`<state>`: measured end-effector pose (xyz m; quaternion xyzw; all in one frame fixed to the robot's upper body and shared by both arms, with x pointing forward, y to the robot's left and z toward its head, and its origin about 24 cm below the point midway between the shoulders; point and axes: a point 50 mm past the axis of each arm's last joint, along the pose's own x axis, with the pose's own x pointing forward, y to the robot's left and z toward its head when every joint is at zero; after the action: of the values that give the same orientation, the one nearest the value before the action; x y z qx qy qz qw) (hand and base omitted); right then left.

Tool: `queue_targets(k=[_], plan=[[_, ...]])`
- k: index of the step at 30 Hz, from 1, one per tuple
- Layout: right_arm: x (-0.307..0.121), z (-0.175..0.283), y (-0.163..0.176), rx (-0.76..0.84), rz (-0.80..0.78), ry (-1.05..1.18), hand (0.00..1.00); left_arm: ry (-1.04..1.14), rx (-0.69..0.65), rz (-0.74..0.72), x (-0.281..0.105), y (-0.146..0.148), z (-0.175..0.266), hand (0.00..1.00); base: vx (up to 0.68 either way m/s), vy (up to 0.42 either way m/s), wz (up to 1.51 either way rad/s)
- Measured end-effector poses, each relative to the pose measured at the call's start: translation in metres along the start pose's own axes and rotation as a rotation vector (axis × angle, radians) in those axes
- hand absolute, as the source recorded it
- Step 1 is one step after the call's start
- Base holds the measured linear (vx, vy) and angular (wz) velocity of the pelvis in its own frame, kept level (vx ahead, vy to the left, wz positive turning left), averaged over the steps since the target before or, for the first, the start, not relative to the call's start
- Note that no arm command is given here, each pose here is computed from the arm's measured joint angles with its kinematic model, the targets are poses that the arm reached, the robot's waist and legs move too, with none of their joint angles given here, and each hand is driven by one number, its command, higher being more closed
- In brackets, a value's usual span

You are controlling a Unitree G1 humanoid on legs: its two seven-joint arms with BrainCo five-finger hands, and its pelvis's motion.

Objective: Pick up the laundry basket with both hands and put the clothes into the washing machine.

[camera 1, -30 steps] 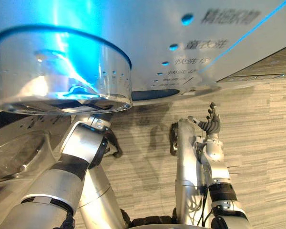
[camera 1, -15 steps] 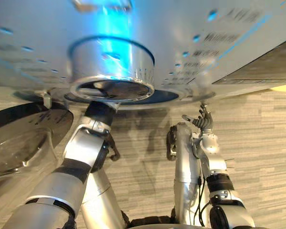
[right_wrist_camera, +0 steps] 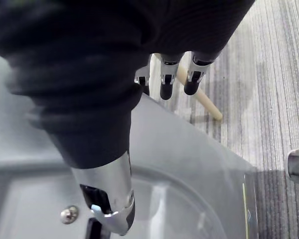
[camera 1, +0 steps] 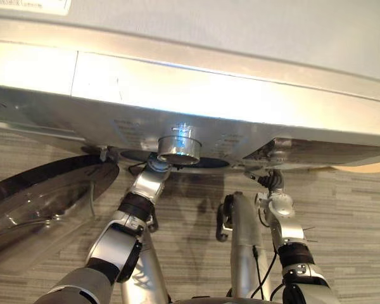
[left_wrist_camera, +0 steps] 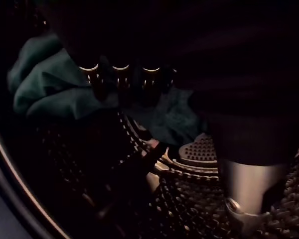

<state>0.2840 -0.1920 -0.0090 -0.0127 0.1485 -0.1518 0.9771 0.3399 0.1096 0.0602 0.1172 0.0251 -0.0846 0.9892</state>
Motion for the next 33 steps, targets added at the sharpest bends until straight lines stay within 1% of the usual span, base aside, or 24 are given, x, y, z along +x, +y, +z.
queue_targets(k=[1,2,3,4,6,7,8,9,10,12,16,19,23,27,31,33], plan=[[-0.004,-0.011,-0.003,-0.007,-0.003,0.035,0.0,0.059,-0.035,0.013,-0.01,-0.001,-0.02,0.0,0.14,-0.017,0.08],[-0.008,-0.019,-0.005,-0.011,-0.006,0.056,0.0,0.091,-0.057,0.024,-0.017,-0.001,-0.031,0.0,0.18,-0.032,0.17],[-0.014,-0.033,-0.007,-0.015,-0.011,0.102,0.0,0.163,-0.103,0.043,-0.031,-0.003,-0.054,0.0,0.16,-0.027,0.25],[-0.017,-0.039,-0.008,-0.016,-0.014,0.125,0.0,0.198,-0.121,0.055,-0.039,-0.003,-0.065,0.0,0.2,-0.016,0.41],[-0.031,-0.071,-0.014,-0.031,-0.032,0.243,0.0,0.363,-0.176,0.107,-0.071,-0.001,-0.11,0.0,0.18,-0.018,0.36],[-0.033,-0.077,-0.016,-0.035,-0.037,0.265,0.0,0.412,-0.194,0.121,-0.08,0.0,-0.122,0.0,0.13,-0.023,0.15],[-0.038,-0.087,-0.019,-0.042,-0.043,0.305,0.0,0.516,-0.223,0.158,-0.1,0.002,-0.146,0.0,0.15,0.005,0.04],[-0.042,-0.096,-0.021,-0.046,-0.046,0.339,0.0,0.609,-0.234,0.19,-0.118,0.005,-0.166,0.0,0.14,0.007,0.03],[-0.045,-0.1,-0.022,-0.05,-0.048,0.357,0.0,0.657,-0.242,0.207,-0.129,0.007,-0.175,0.0,0.16,0.001,0.0],[-0.056,-0.118,-0.026,-0.057,-0.04,0.424,0.0,0.796,-0.235,0.246,-0.162,0.01,-0.201,0.0,0.11,-0.018,-0.04],[-0.073,-0.145,-0.034,-0.082,-0.042,0.539,0.0,0.943,-0.247,0.279,-0.199,0.011,-0.224,0.0,0.08,-0.003,-0.03],[-0.083,-0.162,-0.042,-0.097,-0.043,0.624,0.0,0.987,-0.231,0.277,-0.208,0.014,-0.23,0.0,0.07,0.025,0.0],[-0.091,-0.173,-0.055,-0.104,-0.064,0.693,0.0,0.997,-0.19,0.273,-0.21,0.022,-0.232,0.0,0.07,0.033,-0.01],[-0.096,-0.18,-0.064,-0.11,-0.087,0.734,0.0,1.016,-0.116,0.231,-0.214,0.029,-0.234,0.0,0.06,0.024,-0.19],[-0.095,-0.178,-0.065,-0.11,-0.091,0.729,0.0,1.033,-0.047,0.169,-0.218,0.025,-0.235,0.0,0.03,0.021,-0.41],[-0.087,-0.173,-0.063,-0.1,-0.091,0.706,0.0,1.045,-0.011,0.126,-0.218,0.021,-0.236,0.0,-0.02,0.05,-1.04]])
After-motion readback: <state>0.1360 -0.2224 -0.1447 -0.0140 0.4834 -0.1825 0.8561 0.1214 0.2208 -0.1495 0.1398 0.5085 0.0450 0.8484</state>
